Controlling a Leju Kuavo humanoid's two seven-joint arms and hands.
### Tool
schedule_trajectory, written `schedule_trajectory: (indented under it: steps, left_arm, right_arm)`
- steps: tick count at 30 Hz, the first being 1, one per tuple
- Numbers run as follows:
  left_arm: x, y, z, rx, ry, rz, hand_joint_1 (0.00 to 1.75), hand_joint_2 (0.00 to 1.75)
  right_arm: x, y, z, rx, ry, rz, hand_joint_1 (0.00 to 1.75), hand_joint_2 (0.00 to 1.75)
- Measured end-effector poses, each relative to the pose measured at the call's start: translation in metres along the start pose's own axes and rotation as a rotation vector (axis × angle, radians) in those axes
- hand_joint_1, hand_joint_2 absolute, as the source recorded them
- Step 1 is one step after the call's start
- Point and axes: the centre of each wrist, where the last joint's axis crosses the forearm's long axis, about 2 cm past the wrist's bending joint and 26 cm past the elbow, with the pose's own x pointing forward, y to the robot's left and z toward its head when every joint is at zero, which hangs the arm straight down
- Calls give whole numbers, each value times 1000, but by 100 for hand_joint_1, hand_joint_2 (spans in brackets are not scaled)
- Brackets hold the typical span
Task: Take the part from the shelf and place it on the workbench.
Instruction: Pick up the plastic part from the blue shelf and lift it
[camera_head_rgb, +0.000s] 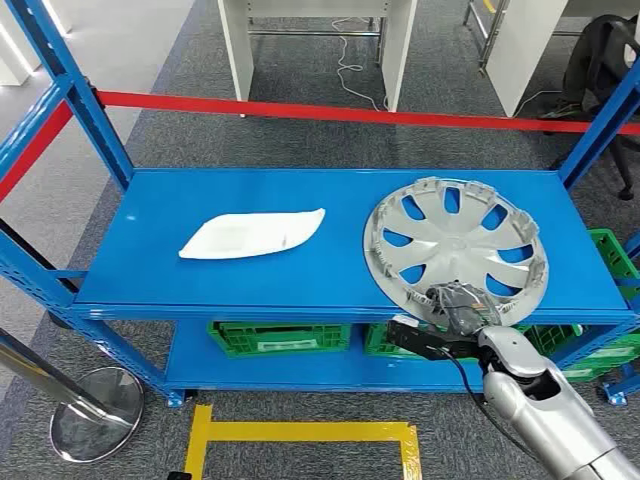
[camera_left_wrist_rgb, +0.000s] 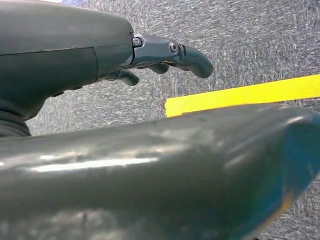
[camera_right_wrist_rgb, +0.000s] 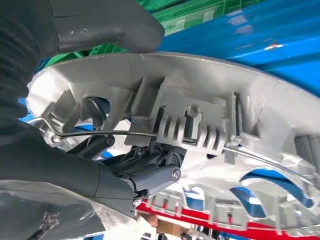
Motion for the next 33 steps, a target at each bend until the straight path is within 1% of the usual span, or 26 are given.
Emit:
schedule_trajectory:
  steps: [8, 15, 18, 22, 28, 33]
  left_arm:
    - [-1, 1, 0, 4, -1, 13, 0, 0]
    - [-2, 1, 0, -8, -28, 46, 0, 0]
    - [-3, 1, 0, -39, -64, 81, 0, 0]
    - [-5, 2, -1, -71, -110, 127, 0, 175]
    - [-8, 6, -2, -82, -148, 148, 0, 175]
    - [-8, 7, -3, -78, -153, 150, 0, 175]
  right_arm:
    - [7, 0, 8, -41, -26, -4, 175, 175]
    - [13, 2, 19, -89, -52, -33, 175, 175]
    - [14, 3, 24, -111, -67, -50, 175, 175]
    - [15, -1, 29, -156, -83, -69, 175, 175]
    - [11, -12, 35, -227, -99, -74, 175, 175]
    - [7, -22, 37, -267, -112, -66, 175, 175]
